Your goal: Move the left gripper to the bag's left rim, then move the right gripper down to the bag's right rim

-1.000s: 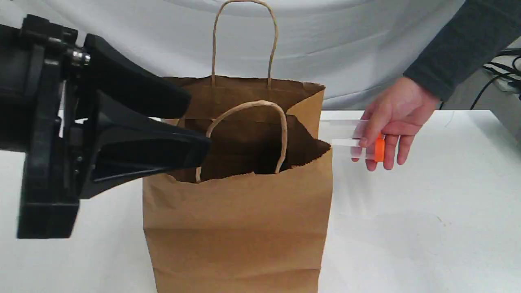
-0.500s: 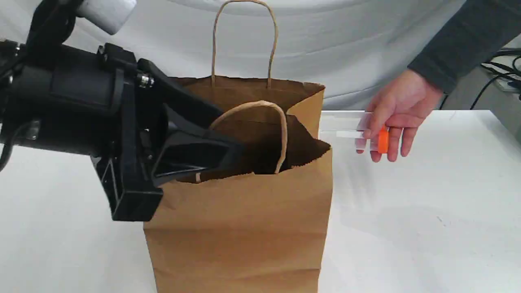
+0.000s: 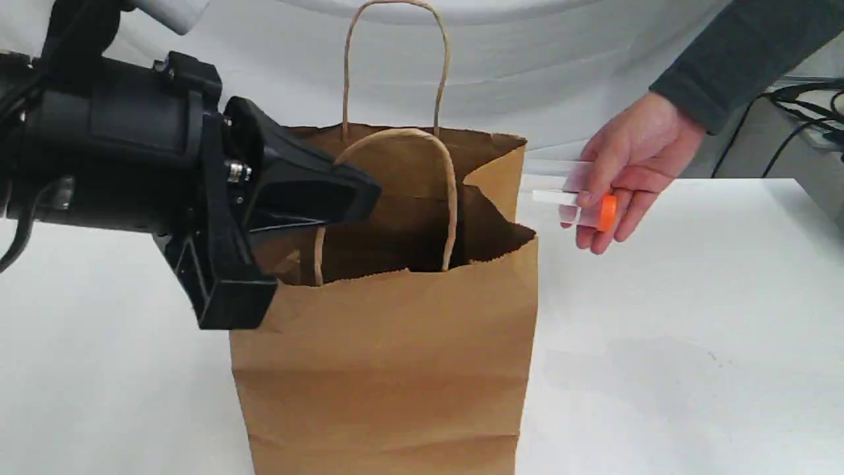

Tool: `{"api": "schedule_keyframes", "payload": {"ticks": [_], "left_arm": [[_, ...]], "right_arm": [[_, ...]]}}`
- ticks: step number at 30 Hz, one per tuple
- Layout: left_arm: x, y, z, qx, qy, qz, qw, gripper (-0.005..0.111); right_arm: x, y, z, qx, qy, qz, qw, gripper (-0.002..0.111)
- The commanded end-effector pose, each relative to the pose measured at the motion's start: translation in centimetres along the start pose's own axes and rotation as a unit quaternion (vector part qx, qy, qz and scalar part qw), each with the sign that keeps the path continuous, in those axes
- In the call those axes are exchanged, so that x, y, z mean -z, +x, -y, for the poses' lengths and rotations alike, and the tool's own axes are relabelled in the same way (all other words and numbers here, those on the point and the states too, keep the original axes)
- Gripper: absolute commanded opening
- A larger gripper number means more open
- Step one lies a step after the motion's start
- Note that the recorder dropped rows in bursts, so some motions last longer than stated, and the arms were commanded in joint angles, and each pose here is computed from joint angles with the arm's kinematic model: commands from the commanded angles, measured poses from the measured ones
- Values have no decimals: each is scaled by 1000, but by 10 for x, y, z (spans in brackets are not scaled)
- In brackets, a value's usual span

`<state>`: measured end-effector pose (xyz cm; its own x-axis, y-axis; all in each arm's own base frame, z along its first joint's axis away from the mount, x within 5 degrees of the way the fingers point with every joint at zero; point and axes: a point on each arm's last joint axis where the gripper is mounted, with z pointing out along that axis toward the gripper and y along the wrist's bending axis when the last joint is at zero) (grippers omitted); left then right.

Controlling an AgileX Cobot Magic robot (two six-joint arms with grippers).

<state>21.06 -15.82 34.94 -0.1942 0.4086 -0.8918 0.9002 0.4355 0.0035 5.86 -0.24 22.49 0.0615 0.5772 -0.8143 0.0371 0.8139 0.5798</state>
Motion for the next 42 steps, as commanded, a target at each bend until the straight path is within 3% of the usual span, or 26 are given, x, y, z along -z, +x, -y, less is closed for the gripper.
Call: {"api": "schedule_keyframes", "payload": {"ticks": [1,4,8,12,19,26,28,33,38,42], "left_arm": [[0,-3,1,2,-3,9,1000,0],[0,-3,1,2,-3,9,1000,0],[0,-3,1,1,-2,8,1000,0],[0,-3,1,1,-1,8,1000,0],[0,-3,2,6,3,7,1000,0],[0,-3,2,7,5,7,1000,0],[0,-3,2,10,5,6,1000,0],[0,-3,2,17,5,6,1000,0],[0,-3,2,21,5,6,1000,0],[0,-3,2,29,5,6,1000,0]], "right_arm": [[8,-41,-28,42,-38,66,996,0],[14,-79,-58,82,-61,92,991,0],[6,-127,-101,167,-80,57,981,0],[-30,-163,-138,227,-95,-50,968,0],[-100,-198,-180,257,-140,-226,929,0],[-181,-182,-193,256,-219,-380,861,0],[-204,-172,-196,257,-228,-396,852,0],[-251,-134,-200,307,-253,-435,808,0],[-279,-96,-202,378,-232,-471,762,0],[-291,-69,-206,393,-253,-491,735,18]]}}
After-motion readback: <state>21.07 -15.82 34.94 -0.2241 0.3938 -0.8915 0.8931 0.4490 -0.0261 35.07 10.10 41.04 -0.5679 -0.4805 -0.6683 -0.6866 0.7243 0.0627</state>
